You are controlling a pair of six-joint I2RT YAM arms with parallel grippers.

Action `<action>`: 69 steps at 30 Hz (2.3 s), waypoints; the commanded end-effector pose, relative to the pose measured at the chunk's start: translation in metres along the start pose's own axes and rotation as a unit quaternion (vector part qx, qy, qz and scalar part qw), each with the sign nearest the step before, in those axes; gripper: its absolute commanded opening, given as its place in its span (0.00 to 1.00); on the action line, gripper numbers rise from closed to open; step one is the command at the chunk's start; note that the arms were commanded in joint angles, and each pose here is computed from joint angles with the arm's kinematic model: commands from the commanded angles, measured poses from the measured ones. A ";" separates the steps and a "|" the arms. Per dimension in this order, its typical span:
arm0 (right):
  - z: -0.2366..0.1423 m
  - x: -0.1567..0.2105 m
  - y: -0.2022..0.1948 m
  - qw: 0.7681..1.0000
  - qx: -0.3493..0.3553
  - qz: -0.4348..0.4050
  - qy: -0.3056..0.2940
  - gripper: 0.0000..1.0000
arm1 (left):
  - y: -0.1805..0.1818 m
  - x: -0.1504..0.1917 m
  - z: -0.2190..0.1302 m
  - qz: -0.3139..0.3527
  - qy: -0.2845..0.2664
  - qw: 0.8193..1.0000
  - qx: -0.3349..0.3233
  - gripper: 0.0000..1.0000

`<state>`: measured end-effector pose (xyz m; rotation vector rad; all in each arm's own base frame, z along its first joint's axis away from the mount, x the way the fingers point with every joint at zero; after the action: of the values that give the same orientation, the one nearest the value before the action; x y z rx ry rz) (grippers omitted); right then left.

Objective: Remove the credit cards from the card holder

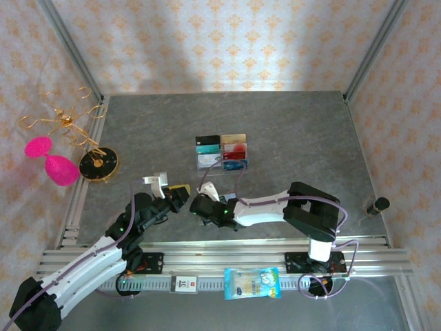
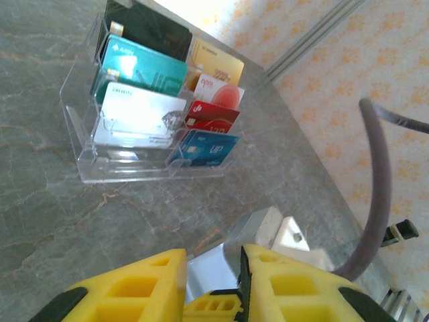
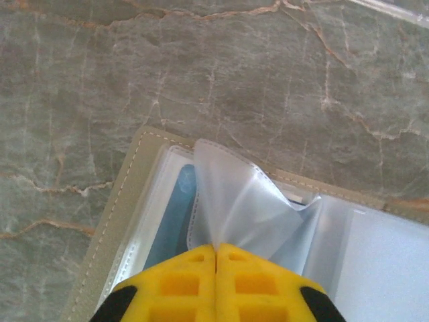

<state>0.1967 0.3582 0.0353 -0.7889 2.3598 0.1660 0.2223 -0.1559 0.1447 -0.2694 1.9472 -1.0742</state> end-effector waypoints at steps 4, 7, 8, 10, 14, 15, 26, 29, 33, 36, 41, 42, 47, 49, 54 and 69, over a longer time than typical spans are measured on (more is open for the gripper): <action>-0.027 -0.020 -0.004 0.991 -0.074 0.088 -0.067 0.00 | 0.005 0.020 0.003 -0.021 0.033 0.999 0.019 0.15; -0.035 -0.029 -0.004 0.982 -0.118 0.120 -0.082 0.00 | 0.005 0.029 0.007 -0.028 0.048 0.998 0.024 0.08; -0.036 -0.029 -0.004 0.980 -0.128 0.127 -0.083 0.00 | 0.005 0.032 0.009 -0.028 0.054 0.998 0.024 0.07; -0.038 -0.029 -0.006 0.978 -0.136 0.137 -0.083 0.00 | 0.003 0.038 0.012 -0.025 0.062 0.997 0.026 0.04; -0.043 -0.029 -0.013 0.972 -0.144 0.164 -0.088 0.00 | -0.004 0.048 0.019 -0.017 0.079 0.996 0.027 0.00; -0.044 -0.029 -0.016 0.971 -0.141 0.172 -0.088 0.00 | -0.004 0.050 0.021 -0.015 0.082 0.996 0.023 0.00; -0.035 0.002 -0.060 0.962 -0.042 0.266 -0.052 0.18 | 0.010 0.072 0.047 0.006 0.130 0.991 -0.027 0.00; -0.036 0.011 -0.078 0.955 -0.011 0.293 -0.050 0.28 | -0.006 0.072 0.056 0.021 0.137 0.990 -0.016 0.00; -0.035 0.024 -0.101 0.944 0.028 0.324 -0.047 0.29 | -0.015 0.076 0.067 0.035 0.153 0.987 -0.017 0.00; -0.042 0.030 -0.120 0.935 0.048 0.345 -0.058 0.29 | -0.016 0.084 0.075 0.037 0.171 0.984 -0.018 0.00; -0.058 0.035 -0.139 0.932 0.054 0.350 -0.082 0.29 | -0.026 0.107 0.095 0.046 0.214 0.976 -0.006 0.00; -0.063 0.033 -0.141 0.932 0.053 0.346 -0.088 0.29 | -0.030 0.113 0.100 0.049 0.224 0.973 -0.001 0.00; -0.077 0.028 -0.141 0.935 0.030 0.336 -0.112 0.29 | -0.037 0.145 0.120 0.071 0.276 0.959 -0.001 0.00; -0.079 0.026 -0.138 0.938 0.017 0.326 -0.113 0.28 | -0.035 0.146 0.122 0.073 0.278 0.958 -0.006 0.00; -0.088 0.009 -0.125 0.949 -0.026 0.288 -0.126 0.27 | -0.048 0.119 0.108 0.077 0.233 0.969 -0.003 0.00; -0.057 -0.024 -0.013 0.947 -0.268 0.174 -0.035 0.18 | 0.037 0.093 0.044 0.035 0.164 0.981 -0.100 0.00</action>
<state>0.1964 0.3226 0.0940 -0.4806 2.3930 0.8928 0.2026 -0.2211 0.0515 -0.0875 2.3702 -0.9619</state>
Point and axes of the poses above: each hand's point on the last joint's axis, 136 mm out from that joint toward the fingers, its own z axis out along the fingers, its own y axis along the line the jaws close on, x = y × z, the point moved 1 cm from there along -z, back along the fingers, and after that the axes turned 10 degrees about -z, right-handed, at the moved point
